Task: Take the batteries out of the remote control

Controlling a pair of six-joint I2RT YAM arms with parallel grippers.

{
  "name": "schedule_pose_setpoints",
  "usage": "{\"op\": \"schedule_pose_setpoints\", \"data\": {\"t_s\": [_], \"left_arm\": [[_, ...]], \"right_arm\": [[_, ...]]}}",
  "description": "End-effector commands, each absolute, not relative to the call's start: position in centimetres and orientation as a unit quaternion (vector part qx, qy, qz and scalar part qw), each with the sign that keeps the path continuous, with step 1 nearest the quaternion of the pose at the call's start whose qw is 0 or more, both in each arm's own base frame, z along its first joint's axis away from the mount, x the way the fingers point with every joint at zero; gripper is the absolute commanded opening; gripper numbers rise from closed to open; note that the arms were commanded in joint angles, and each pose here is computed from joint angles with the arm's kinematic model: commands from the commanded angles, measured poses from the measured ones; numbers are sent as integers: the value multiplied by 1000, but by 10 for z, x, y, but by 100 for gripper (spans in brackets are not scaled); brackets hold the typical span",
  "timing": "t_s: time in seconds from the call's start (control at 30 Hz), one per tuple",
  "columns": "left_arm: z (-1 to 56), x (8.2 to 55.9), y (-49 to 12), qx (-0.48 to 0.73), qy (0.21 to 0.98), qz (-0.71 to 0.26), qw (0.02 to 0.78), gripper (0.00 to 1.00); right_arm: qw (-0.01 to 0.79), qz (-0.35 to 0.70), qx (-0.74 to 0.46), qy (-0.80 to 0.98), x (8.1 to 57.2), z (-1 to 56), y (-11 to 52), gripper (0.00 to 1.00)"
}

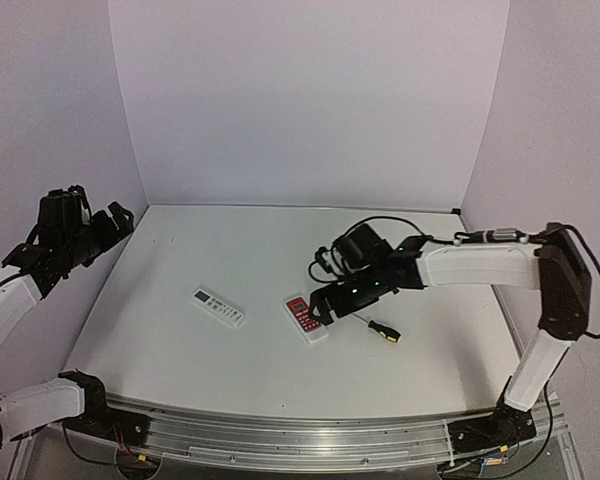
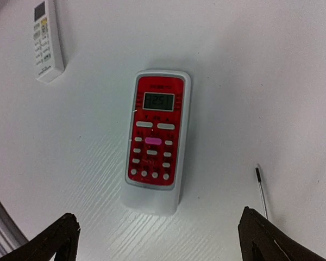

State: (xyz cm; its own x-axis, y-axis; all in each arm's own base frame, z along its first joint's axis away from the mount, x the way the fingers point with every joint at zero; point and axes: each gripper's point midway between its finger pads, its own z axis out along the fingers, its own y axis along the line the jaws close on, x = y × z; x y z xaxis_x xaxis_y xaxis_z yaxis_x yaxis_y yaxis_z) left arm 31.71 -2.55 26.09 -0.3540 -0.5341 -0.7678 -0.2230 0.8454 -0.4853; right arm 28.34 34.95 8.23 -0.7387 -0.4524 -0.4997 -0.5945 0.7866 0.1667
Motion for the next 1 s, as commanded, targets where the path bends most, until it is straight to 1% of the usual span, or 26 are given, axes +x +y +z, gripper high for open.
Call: {"op": "schedule_pose_setpoints", "data": {"t_s": [0.0, 0.13, 0.23, 0.3, 0.47, 0.57, 0.7, 0.77, 0.83, 0.9, 0.97], "left_arm": [[246, 313, -25, -243, 816, -151, 502, 100], [235, 313, -25, -249, 822, -149, 490, 100], [230, 313, -28, -250, 824, -155, 485, 100], [227, 313, -30, -247, 825, -161, 482, 100], [227, 314, -35, -236, 824, -172, 485, 100], [234, 314, -38, -223, 819, -180, 497, 100], [245, 315, -47, -193, 810, -203, 515, 100], [250, 316, -60, -161, 807, -229, 519, 100], [256, 318, -71, -143, 803, -259, 517, 100], [260, 319, -90, -106, 800, -297, 511, 100], [265, 318, -115, -51, 789, -352, 500, 100]], "right_arm": [[244, 89, -329, 908, 302, 61, 376, 98], [240, 63, -337, 908, 306, 38, 385, 98], [230, 44, -340, 911, 304, 23, 379, 92], [217, 43, -340, 914, 298, 13, 376, 82], [179, 60, -331, 925, 281, -7, 374, 64], [168, 73, -320, 929, 276, -10, 375, 58], [169, 93, -308, 932, 274, 0, 381, 34], [173, 120, -297, 932, 271, 18, 385, 28], [168, 174, -289, 926, 264, 46, 394, 23], [142, 242, -289, 915, 253, 70, 403, 15], [87, 326, -259, 905, 245, 94, 404, 11]]}}
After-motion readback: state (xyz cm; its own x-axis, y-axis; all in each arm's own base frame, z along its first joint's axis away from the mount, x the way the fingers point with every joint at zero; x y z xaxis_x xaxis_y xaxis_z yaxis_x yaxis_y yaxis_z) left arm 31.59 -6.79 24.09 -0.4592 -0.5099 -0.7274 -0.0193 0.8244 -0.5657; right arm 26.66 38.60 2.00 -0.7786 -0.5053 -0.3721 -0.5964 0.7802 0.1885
